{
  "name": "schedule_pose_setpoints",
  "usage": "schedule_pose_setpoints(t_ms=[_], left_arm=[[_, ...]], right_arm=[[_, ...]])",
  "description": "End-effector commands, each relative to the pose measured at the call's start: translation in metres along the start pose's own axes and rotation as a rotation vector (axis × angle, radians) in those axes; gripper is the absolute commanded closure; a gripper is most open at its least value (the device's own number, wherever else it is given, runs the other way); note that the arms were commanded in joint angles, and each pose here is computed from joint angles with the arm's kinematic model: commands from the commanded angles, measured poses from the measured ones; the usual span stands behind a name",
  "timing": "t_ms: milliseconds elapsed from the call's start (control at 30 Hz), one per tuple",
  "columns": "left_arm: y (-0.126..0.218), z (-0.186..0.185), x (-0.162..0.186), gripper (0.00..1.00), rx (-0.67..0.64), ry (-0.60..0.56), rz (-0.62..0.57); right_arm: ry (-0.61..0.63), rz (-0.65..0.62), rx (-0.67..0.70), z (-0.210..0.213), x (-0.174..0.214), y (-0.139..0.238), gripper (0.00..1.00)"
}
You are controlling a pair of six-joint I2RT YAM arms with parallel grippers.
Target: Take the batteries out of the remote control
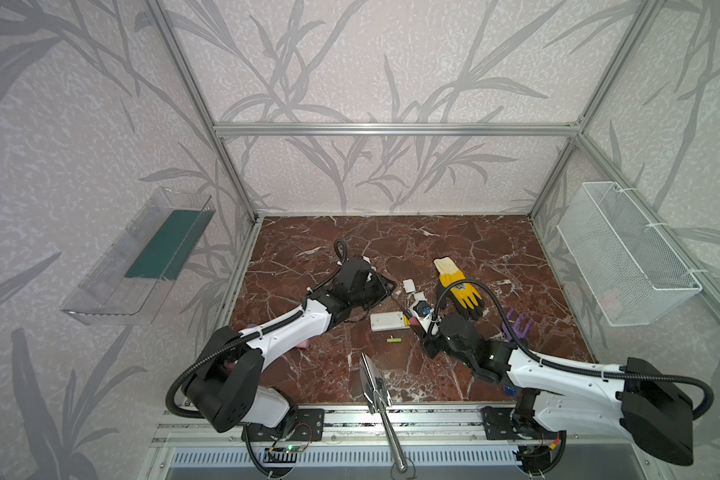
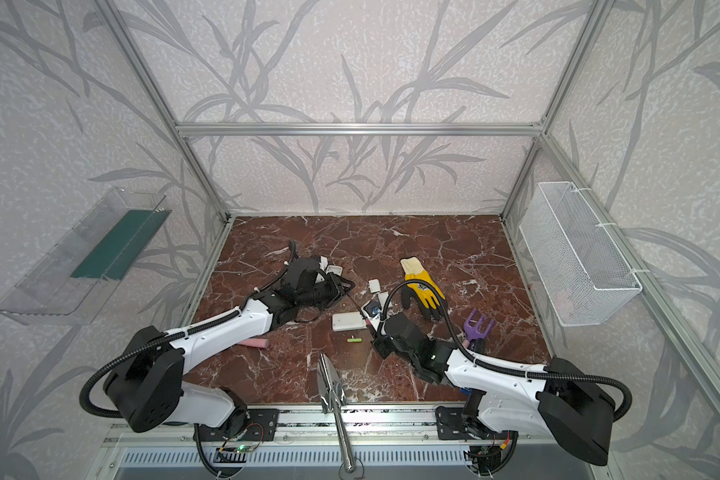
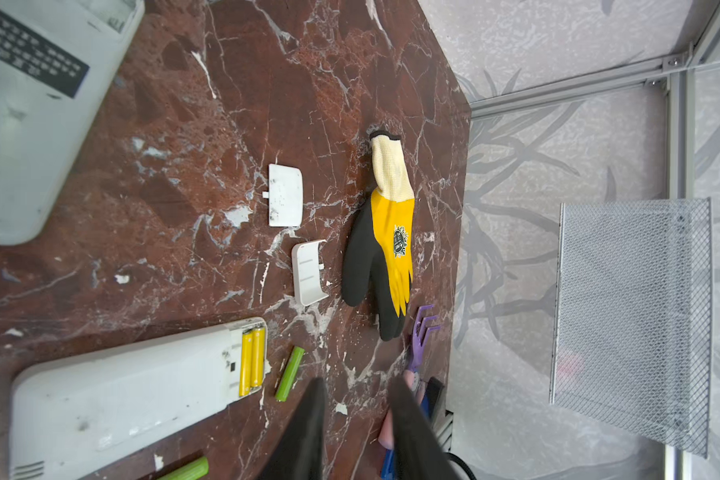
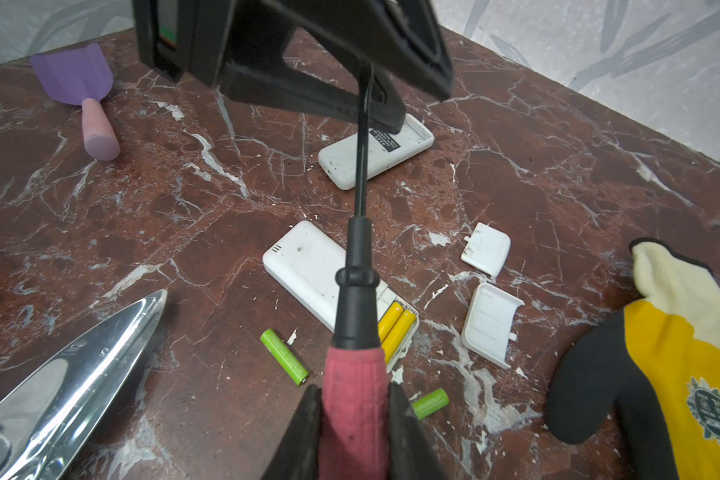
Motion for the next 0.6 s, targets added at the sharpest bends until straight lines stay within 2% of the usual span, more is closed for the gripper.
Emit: schedule_pose_setpoints(t_ms=[0,100,267,367,567], left_arm=[[0.014,-0.008,-0.010,0.39,0.051,-0.017,-0.039],[0.023,-0.005,-0.017,0.19,0.040,-0.033,-0.068],[0.039,0.001,-0.028,0.01,0.005,-0.105,-0.130],[0.047,0.004,-0.030,0.01,-0.040,-0.222,-0.152],[0.055,0.007,-0.033,0.00,-0.106,-0.548,-0.173]], right_arm=[[0.030,0.016,-0.002,0.000,0.001,0.006,1.00],[0.031,0.038,0.003,-0.001,0.005,0.008,1.00],[0.025,0.048,-0.004,0.000,0.008,0.011,1.00],[0.010,0.062,-0.016,0.001,0.009,0.013,1.00],[-0.056,0.161,-0.040,-0.001,0.015,0.019,1.00]])
Point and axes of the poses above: each gripper's point midway between its finger pads, its own y axis back along the fingers, its own z axis along the line the jaws close on, x = y × z, the point moved 4 cm from there along y, back along the fingers, and after that the axes turned 11 degrees about y, right-handed, at the moved point
